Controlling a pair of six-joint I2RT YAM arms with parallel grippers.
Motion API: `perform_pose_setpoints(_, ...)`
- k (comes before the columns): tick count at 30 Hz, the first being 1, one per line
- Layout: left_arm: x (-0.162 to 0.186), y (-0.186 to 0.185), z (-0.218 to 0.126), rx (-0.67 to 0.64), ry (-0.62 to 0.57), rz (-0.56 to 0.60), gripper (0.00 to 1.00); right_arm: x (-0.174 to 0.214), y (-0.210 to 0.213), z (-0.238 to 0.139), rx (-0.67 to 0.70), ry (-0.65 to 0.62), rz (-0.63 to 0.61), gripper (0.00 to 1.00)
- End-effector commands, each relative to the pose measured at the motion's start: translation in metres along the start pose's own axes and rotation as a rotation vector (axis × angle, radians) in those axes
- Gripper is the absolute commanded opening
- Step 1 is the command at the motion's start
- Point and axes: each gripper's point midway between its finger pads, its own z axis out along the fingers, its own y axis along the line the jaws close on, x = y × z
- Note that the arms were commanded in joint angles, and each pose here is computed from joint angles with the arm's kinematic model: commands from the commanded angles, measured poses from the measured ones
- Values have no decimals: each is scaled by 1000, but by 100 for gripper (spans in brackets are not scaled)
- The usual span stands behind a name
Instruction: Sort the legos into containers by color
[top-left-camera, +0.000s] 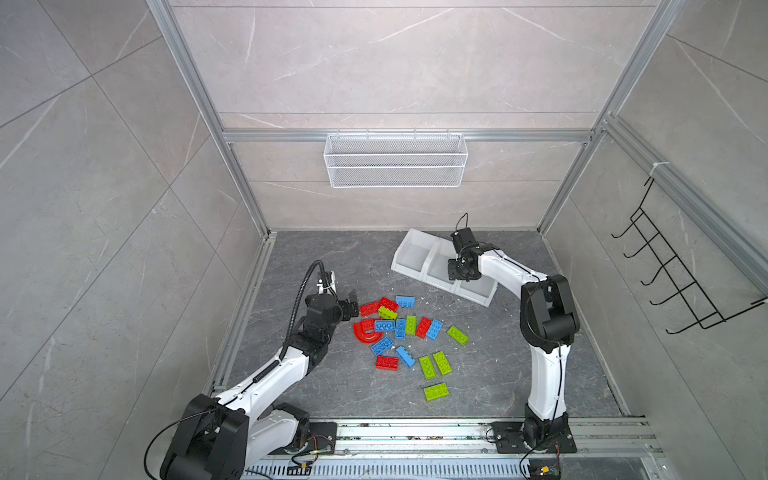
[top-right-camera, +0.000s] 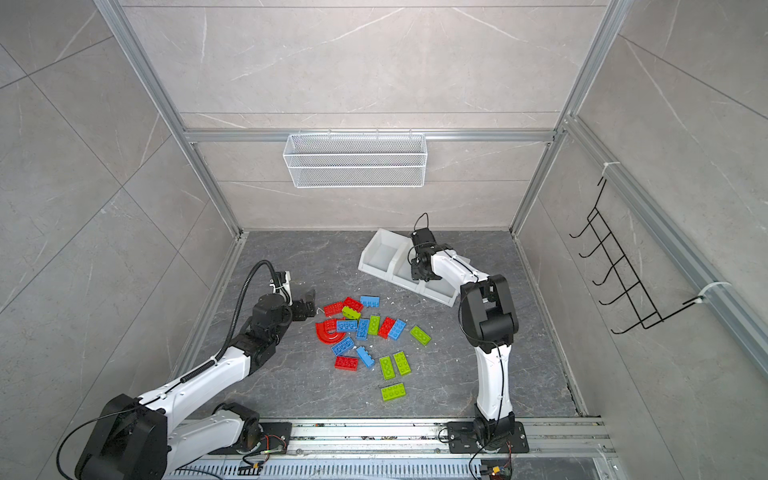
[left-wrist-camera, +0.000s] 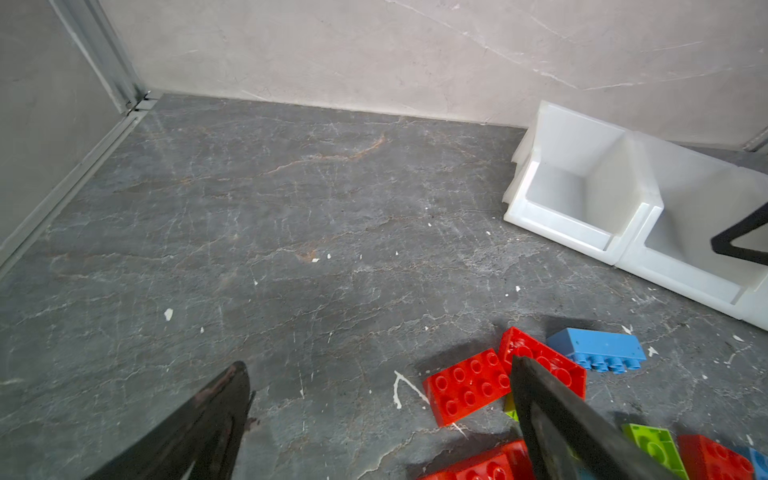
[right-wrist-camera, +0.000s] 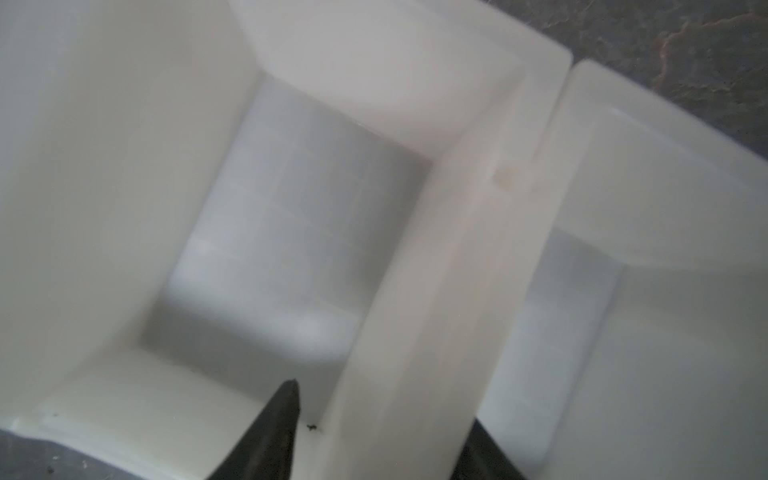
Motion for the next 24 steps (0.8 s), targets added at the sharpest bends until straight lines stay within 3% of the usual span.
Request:
perform_pose_setpoints(1,-13,9,-3,-46,-53,-40,100,0,16,0,-40,22,-39,43)
perform_pose_setpoints(3,-13,6,-2,-32,-49,-43,100,-6,21,-4,-59,2,-57,32)
perform_pose_setpoints(6,-13,6,-2,-29,-52,-39,100,-8,29,-8,-81,-3,-102,27)
perform_pose_setpoints(13,-15,6,-5,-29,-64,-45,100,-1,44,-13,-117,6,-90,26)
perform_pose_setpoints(18,-15,7,-5,-32,-64,-45,100,2,47,-12,-101,14,-16,25)
perform_pose_setpoints(24,-15,6,-5,-27,-64,-49,100,-10,30,-11,9,-20,17,28)
